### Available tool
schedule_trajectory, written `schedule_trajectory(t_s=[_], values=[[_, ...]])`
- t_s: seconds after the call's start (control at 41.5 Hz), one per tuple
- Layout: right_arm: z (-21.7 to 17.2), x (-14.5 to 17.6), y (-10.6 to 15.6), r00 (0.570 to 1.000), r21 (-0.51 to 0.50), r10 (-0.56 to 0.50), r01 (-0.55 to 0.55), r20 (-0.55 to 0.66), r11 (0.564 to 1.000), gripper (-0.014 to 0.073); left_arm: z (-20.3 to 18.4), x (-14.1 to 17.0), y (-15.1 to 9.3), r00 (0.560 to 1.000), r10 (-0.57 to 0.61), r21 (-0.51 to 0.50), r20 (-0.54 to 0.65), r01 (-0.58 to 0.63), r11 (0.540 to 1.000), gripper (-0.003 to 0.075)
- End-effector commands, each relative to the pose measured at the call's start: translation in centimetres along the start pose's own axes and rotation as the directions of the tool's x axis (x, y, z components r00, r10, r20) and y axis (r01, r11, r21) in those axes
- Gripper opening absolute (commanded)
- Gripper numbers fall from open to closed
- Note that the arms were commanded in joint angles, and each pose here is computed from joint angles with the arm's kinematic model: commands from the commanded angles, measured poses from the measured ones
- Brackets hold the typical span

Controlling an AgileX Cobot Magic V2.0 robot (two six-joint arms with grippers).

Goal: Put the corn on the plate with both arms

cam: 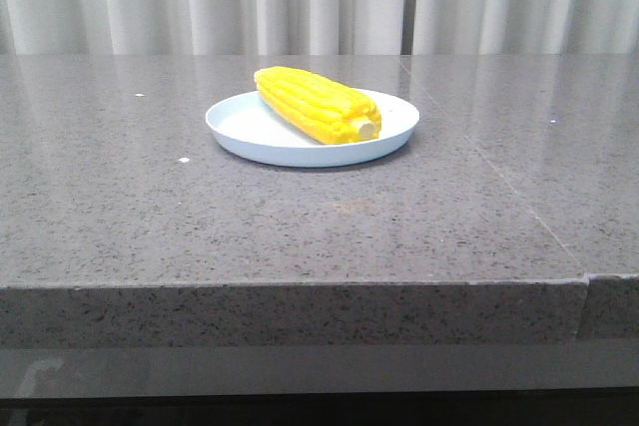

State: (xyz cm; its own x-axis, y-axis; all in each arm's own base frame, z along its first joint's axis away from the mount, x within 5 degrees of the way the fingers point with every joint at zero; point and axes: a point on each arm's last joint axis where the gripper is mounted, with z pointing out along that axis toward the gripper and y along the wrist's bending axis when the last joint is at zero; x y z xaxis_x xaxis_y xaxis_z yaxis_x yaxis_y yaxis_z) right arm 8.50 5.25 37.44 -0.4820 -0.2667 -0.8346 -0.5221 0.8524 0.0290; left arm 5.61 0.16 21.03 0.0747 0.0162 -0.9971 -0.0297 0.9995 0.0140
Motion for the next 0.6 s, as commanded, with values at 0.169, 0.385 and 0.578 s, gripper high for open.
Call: schedule_trajectory(t_s=[0.169,0.385,0.578], values=[[-0.4,-1.1,0.0,0.997,0.008,-0.007,0.006,0.081,1.0,-0.0068,-0.2,-0.8,0.0,0.995,-0.007,-0.001,0.103,0.007,1.0,-0.002],[-0.6,-0.9,0.0,0.995,0.007,-0.008,0.007,0.1,1.0,-0.0068,-0.2,-0.8,0.0,0.995,-0.007,-0.001,0.103,0.007,1.0,-0.002],[-1.0,1.5,-1.3,0.969,0.138,0.018,-0.053,0.245,0.989,-0.0068,-0.2,-0.8,0.0,0.995,-0.007,-0.001,0.101,0.007,1.0,-0.002]])
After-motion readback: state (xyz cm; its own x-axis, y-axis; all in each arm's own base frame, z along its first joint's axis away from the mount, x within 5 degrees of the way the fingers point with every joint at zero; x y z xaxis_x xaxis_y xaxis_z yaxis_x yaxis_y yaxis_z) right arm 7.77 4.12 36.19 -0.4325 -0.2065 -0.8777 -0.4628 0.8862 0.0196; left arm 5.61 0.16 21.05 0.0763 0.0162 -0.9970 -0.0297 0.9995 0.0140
